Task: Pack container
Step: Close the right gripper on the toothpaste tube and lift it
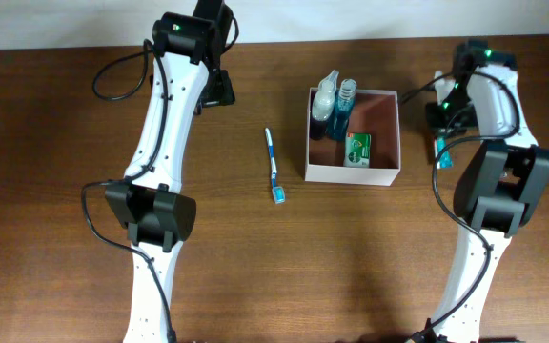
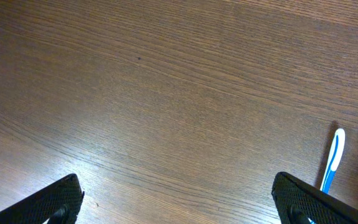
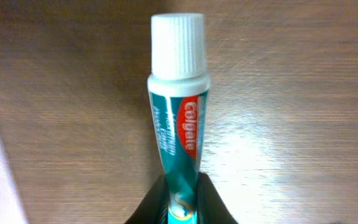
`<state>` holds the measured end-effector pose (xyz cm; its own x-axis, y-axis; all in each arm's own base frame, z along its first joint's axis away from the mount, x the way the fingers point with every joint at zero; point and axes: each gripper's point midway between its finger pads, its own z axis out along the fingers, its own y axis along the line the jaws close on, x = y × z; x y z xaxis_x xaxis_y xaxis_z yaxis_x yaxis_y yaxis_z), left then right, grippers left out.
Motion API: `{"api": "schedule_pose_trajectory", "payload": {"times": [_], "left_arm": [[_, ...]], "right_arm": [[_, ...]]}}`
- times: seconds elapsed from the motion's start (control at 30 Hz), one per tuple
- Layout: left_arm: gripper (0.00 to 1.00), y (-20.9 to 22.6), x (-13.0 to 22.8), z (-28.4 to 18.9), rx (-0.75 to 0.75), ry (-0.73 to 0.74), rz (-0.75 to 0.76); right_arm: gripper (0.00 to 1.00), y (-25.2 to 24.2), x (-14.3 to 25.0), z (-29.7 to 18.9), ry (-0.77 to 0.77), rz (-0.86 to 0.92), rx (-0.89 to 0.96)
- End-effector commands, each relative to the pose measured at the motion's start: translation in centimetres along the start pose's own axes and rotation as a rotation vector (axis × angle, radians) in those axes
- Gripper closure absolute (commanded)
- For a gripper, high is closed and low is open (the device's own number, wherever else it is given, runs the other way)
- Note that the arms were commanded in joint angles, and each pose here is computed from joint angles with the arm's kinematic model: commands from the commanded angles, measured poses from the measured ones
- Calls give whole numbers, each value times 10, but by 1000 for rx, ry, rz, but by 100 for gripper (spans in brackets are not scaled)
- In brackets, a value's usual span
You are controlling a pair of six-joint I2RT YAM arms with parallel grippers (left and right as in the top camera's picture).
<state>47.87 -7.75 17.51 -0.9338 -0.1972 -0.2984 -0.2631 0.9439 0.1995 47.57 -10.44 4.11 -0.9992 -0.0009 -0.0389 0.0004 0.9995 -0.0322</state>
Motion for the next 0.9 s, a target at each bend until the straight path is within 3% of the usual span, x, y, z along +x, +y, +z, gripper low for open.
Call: {"api": "schedule_pose_trajectory", "payload": {"times": [0.0, 0.17, 0.43, 0.57, 0.87], "left_arm": [[1, 2, 0, 0, -11, -2, 14], [1, 2, 0, 0, -11, -2, 14], [1, 2, 0, 0, -11, -2, 14], [1, 2, 0, 0, -11, -2, 14], [1, 2, 0, 0, -11, -2, 14]], "right_arm": [[89, -6, -14, -22, -63, 14, 25], [96, -3, -10, -22, -46, 30, 20], [77, 0, -13, -22, -56, 24, 21], [63, 5, -21, -15, -90, 23, -6], [56, 26, -22, 16, -106, -70, -101]]}}
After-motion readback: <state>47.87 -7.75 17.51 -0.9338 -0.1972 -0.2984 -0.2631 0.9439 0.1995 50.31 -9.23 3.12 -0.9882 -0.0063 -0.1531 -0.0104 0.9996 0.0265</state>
